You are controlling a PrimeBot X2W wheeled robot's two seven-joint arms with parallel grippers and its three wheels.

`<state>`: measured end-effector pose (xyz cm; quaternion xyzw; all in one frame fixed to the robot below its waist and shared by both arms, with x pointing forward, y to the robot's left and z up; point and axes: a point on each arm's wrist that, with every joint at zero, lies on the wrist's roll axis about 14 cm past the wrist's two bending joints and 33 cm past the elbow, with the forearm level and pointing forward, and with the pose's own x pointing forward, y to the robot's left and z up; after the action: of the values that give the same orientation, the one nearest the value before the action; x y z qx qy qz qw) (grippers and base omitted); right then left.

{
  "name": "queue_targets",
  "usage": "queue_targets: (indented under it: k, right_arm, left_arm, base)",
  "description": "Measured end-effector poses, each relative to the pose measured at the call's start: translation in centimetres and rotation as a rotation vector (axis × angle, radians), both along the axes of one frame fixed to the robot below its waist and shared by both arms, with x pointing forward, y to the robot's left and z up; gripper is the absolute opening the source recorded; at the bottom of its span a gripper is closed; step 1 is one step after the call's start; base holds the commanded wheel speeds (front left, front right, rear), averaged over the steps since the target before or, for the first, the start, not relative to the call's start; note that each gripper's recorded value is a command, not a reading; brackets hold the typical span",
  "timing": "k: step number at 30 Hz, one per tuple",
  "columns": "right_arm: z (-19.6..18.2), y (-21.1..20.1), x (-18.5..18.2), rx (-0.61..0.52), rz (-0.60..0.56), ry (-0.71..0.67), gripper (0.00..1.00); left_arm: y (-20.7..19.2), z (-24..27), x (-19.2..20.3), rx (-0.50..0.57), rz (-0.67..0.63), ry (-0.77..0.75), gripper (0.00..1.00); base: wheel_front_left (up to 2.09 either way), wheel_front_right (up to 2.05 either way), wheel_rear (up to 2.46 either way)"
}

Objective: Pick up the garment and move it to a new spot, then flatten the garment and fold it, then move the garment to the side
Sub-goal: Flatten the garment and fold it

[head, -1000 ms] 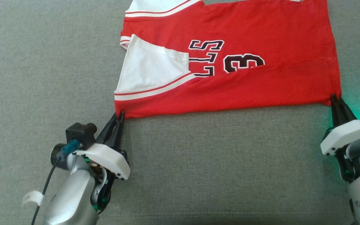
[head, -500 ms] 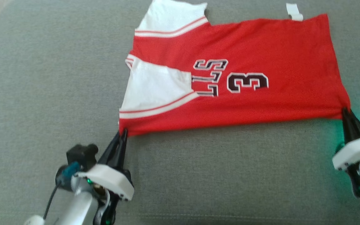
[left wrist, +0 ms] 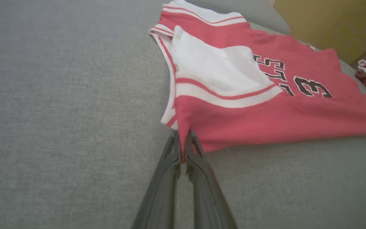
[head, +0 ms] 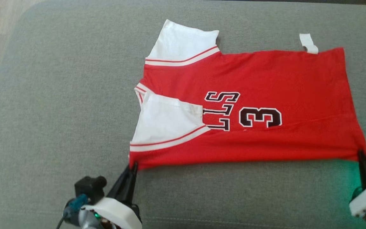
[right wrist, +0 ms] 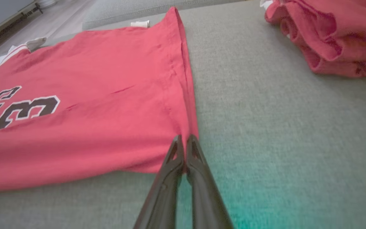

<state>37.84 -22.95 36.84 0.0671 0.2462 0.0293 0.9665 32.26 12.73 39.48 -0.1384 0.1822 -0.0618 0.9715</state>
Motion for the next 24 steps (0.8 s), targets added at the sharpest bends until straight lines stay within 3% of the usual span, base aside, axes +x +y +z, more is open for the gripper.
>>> queue_targets:
  k: [6, 23, 24]
  right_arm:
    - [-0.3, -0.1, -2.6, 0.002, -0.021, 0.038, 0.00]
    - [-0.9, -1.2, -4.4, -0.034, -0.043, 0.102, 0.00]
    - [-1.0, -1.3, -4.4, -0.040, -0.043, 0.104, 0.05]
  left_arm:
    - [-1.0, -1.2, -1.4, 0.020, -0.049, 0.072, 0.00]
    - [-1.1, -1.2, -2.4, 0.058, -0.080, 0.125, 0.00]
    - [-1.2, -1.3, -2.5, 0.058, -0.083, 0.135, 0.00]
  base:
    - [0.00, 0.00, 0.00]
    - [0.00, 0.00, 0.00]
    - [0.00, 0.00, 0.00]
